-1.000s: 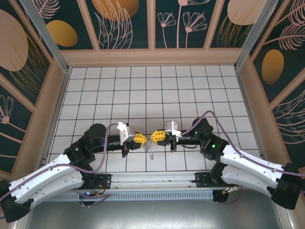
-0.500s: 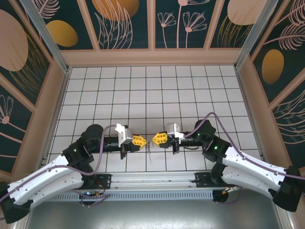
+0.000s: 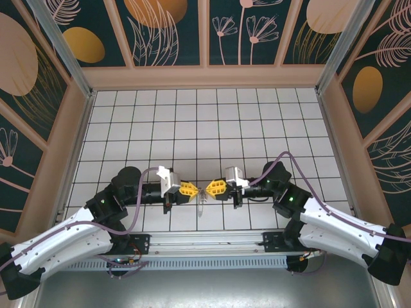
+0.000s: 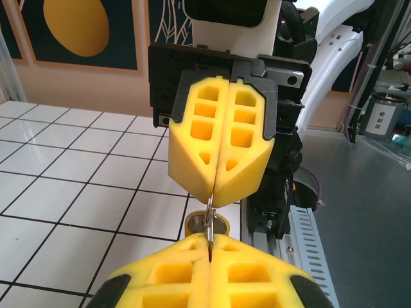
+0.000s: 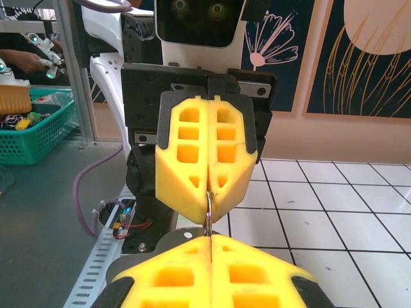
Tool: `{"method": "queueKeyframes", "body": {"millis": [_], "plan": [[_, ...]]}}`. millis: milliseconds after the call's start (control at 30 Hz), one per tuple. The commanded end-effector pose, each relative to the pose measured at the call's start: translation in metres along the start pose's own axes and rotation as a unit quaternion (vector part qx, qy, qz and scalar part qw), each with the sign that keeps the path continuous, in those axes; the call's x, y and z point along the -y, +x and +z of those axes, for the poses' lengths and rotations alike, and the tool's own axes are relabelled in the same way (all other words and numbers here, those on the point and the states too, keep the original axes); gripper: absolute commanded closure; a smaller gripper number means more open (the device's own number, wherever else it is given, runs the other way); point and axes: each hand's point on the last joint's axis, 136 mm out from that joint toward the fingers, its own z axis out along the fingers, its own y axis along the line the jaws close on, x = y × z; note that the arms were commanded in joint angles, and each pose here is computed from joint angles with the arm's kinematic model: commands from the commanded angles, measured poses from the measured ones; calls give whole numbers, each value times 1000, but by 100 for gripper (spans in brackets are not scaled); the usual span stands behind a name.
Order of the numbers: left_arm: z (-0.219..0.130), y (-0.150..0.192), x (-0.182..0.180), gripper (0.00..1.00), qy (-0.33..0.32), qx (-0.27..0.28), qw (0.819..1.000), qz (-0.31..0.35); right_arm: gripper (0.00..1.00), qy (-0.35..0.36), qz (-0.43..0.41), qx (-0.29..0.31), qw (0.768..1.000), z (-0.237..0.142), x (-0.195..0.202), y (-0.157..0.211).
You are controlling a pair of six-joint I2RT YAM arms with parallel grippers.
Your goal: Put the keys on the keyring
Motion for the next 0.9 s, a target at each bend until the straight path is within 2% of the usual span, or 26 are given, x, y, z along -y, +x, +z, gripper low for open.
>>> {"method": "queueKeyframes", "body": {"millis": [0, 567, 867], "plan": [[-5, -25, 6, 100, 9, 37, 999, 25, 100, -16, -2, 6, 1000, 0, -5, -4], [-4, -24, 6, 100, 8, 35, 999, 24, 100, -16, -1, 8, 1000, 1, -4, -5], [-4, -24, 5, 100, 6, 36, 999, 23, 100, 10, -7, 21, 1000, -1, 3, -8]]}}
